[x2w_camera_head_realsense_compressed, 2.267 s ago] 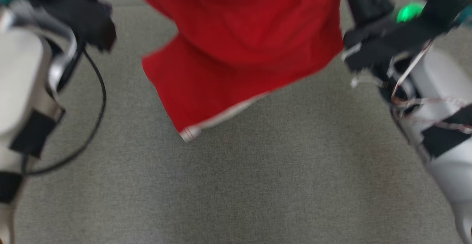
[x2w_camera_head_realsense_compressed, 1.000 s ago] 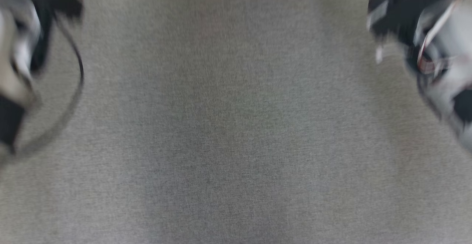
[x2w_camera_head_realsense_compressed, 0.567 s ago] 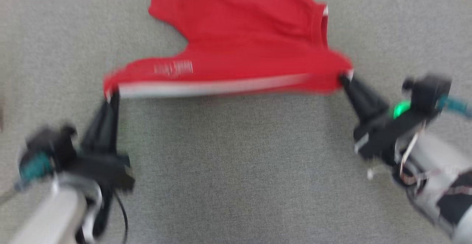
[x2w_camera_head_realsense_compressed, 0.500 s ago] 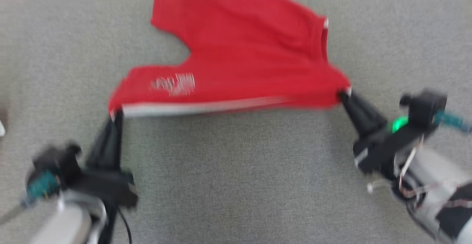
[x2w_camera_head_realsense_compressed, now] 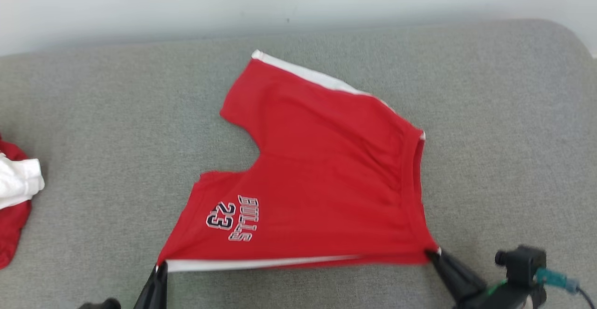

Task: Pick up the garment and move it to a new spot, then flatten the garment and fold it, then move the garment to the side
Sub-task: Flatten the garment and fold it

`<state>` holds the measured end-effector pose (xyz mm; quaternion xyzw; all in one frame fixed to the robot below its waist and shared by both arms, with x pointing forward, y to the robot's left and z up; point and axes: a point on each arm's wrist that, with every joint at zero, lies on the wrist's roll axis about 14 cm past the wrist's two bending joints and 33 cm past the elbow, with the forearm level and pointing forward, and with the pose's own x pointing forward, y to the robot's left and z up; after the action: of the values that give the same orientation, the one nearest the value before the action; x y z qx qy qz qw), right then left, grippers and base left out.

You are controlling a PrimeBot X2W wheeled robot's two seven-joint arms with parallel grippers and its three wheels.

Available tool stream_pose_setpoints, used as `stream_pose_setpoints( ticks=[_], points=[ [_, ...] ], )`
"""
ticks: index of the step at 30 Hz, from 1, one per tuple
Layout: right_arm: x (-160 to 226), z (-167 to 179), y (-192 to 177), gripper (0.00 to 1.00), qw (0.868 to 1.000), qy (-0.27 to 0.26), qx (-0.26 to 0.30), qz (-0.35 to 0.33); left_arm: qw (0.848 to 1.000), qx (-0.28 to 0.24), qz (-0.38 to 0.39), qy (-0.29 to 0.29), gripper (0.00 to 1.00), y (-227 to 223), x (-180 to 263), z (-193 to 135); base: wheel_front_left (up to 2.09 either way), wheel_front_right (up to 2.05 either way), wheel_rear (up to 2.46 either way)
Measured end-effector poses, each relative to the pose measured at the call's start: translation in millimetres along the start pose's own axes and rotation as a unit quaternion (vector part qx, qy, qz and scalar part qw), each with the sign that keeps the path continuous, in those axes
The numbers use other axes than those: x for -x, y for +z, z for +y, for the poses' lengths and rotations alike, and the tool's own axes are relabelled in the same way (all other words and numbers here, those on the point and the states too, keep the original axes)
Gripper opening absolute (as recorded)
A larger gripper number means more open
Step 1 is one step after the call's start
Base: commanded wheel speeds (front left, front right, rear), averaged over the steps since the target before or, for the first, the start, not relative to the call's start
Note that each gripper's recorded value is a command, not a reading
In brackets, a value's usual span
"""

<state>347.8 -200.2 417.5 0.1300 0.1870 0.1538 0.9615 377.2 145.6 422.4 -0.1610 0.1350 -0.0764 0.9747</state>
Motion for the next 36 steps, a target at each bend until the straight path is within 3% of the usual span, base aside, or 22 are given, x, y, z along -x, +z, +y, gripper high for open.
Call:
stream_pose_setpoints(
  ticks=[6,15,27,36],
  points=[
    [24,18,-25,0.00,0.999,0.005,-0.022,0.026,1.000,0.001,-0.004,0.010,0.00,-1,20,6,0.00,0.00,0.00],
    [21,51,-5,0.00,0.999,0.041,-0.033,-0.012,0.999,-0.036,-0.024,-0.030,0.00,19,8,-9,0.00,0.00,0.00],
    [-5,50,43,0.00,0.993,0.032,-0.058,-0.094,0.971,-0.172,-0.049,-0.158,0.00,100,-78,-61,0.00,0.00,0.00],
    [-40,24,68,0.00,0.989,-0.008,-0.062,-0.136,0.951,-0.241,-0.010,-0.193,0.00,117,-161,-85,0.00,0.00,0.00]
  ],
)
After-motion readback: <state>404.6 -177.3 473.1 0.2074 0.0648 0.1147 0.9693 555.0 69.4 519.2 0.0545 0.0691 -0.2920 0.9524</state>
